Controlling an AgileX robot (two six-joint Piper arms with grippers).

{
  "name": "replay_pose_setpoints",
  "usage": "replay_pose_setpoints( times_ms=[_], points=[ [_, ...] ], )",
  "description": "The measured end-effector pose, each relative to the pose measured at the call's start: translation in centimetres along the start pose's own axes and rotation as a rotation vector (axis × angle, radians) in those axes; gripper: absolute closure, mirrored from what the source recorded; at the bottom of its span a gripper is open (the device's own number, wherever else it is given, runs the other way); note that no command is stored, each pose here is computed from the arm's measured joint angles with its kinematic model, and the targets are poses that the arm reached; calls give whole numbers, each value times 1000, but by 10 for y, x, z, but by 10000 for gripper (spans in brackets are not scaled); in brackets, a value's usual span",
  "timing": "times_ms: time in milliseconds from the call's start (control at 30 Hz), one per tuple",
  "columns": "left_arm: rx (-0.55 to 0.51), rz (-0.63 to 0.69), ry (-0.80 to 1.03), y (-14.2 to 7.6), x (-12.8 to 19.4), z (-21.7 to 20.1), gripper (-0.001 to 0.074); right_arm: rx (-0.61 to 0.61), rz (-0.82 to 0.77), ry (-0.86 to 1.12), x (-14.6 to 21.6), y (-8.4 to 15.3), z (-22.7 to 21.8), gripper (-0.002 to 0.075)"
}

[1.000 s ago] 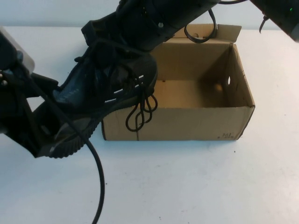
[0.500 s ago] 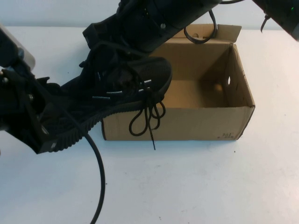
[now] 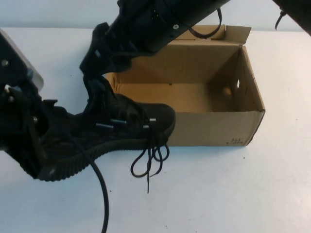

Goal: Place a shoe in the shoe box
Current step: Place the shoe in the shoe box

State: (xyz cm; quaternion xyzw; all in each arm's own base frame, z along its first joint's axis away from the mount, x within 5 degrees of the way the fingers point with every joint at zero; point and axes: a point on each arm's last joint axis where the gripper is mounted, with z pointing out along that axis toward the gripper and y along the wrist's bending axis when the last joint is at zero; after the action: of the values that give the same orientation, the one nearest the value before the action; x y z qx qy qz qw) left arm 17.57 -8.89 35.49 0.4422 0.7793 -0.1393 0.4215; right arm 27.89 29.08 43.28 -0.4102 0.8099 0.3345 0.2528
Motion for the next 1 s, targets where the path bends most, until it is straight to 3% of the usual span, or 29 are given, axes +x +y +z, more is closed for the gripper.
replay_pose_setpoints(
  times_ms=[100, 200, 567, 767, 1000],
  points=[
    [30, 30, 24, -2, 2, 0, 713, -23, -85, -32, -5, 6, -7, 176],
    [57, 80, 41, -5, 4, 0, 713, -16, -197, -76, -12, 12, -19, 127],
    [164, 246, 56, -12, -17, -25, 714, 99, -572, -136, -9, 34, -71, 108],
    [140, 295, 9, -11, -36, -42, 714, 177, -606, -62, 17, 38, -92, 108],
    [162, 334, -40, -14, -41, -45, 714, 139, -565, 12, 54, 44, -97, 120]
  ],
)
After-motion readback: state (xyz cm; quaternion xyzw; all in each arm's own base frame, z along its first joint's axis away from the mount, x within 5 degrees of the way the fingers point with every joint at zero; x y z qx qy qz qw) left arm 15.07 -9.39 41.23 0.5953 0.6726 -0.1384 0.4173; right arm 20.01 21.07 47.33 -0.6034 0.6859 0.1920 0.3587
